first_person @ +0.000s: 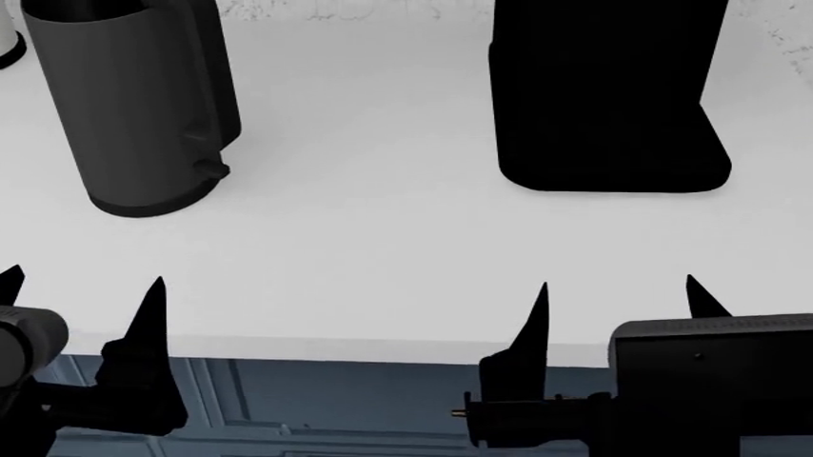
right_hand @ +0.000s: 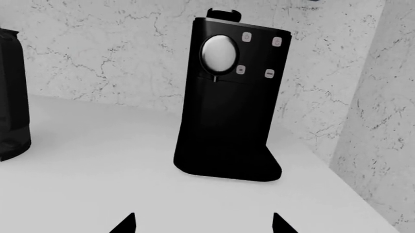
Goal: Press the button to open the lid of the electric kettle.
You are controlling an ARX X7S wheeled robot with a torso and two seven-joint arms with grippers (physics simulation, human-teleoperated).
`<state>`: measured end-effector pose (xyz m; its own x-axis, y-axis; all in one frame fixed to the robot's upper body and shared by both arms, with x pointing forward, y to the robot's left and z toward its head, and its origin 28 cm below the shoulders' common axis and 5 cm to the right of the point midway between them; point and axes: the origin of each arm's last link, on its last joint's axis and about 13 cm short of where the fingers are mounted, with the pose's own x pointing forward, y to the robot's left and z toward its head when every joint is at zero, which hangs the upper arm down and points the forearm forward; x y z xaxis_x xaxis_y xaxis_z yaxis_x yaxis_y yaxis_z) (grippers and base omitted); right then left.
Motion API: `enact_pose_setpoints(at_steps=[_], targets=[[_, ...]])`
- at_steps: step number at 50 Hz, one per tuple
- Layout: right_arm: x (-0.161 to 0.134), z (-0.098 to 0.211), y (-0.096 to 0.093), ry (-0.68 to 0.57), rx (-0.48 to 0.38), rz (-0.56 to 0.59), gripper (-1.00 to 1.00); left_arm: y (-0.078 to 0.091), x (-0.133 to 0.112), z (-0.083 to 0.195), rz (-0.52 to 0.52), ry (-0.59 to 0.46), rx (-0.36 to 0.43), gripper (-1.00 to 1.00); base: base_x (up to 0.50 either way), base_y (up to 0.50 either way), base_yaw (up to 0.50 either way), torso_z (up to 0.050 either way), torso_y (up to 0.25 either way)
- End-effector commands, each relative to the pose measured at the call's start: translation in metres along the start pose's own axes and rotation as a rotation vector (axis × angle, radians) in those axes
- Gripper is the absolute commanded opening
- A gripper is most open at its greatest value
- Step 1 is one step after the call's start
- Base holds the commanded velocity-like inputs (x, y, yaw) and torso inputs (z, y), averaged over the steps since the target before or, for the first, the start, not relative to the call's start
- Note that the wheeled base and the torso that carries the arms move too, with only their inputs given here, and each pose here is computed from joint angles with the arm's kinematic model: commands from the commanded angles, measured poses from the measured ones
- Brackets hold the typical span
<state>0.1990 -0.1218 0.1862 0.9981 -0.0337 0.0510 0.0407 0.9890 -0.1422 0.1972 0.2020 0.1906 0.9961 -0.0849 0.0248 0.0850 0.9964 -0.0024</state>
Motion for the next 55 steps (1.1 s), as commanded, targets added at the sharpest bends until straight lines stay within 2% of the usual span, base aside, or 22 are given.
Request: enact_pose_setpoints(at_steps=[1,9,28,40,45,51,55], targets=[[-0.002,0.003,-0.003,-0.019,-0.010,-0.006,1.00,-0.001,-0.004,0.003,-0.005,0.010,0.016,1.00,0.30,0.00,0.00,0.000,0.000],[-0.003,0.003,-0.002,-0.025,-0.044,-0.009,1.00,-0.001,-0.005,0.005,-0.004,0.008,0.018,1.00,0.35,0.00,0.00,0.000,0.000],[-0.006,0.007,-0.005,-0.034,-0.043,-0.016,1.00,-0.003,-0.008,0.009,-0.014,0.006,0.030,1.00,0.36,0.00,0.00,0.000,0.000],[-0.010,0.010,-0.005,-0.038,-0.041,-0.008,1.00,-0.005,-0.011,0.008,-0.037,-0.017,0.051,1.00,0.13,0.00,0.00,0.000,0.000],[-0.010,0.006,-0.003,-0.039,-0.035,0.008,1.00,-0.009,-0.019,0.023,-0.075,-0.073,0.030,1.00,0.00,0.00,0.00,0.000,0.000],[-0.011,0.006,-0.006,-0.040,-0.032,0.001,1.00,-0.007,-0.017,0.033,-0.078,-0.065,0.052,1.00,0.00,0.00,0.00,0.000,0.000],[-0.011,0.007,-0.007,-0.039,-0.031,-0.004,1.00,-0.001,-0.010,0.058,-0.088,-0.054,0.083,1.00,0.00,0.00,0.00,0.000,0.000]])
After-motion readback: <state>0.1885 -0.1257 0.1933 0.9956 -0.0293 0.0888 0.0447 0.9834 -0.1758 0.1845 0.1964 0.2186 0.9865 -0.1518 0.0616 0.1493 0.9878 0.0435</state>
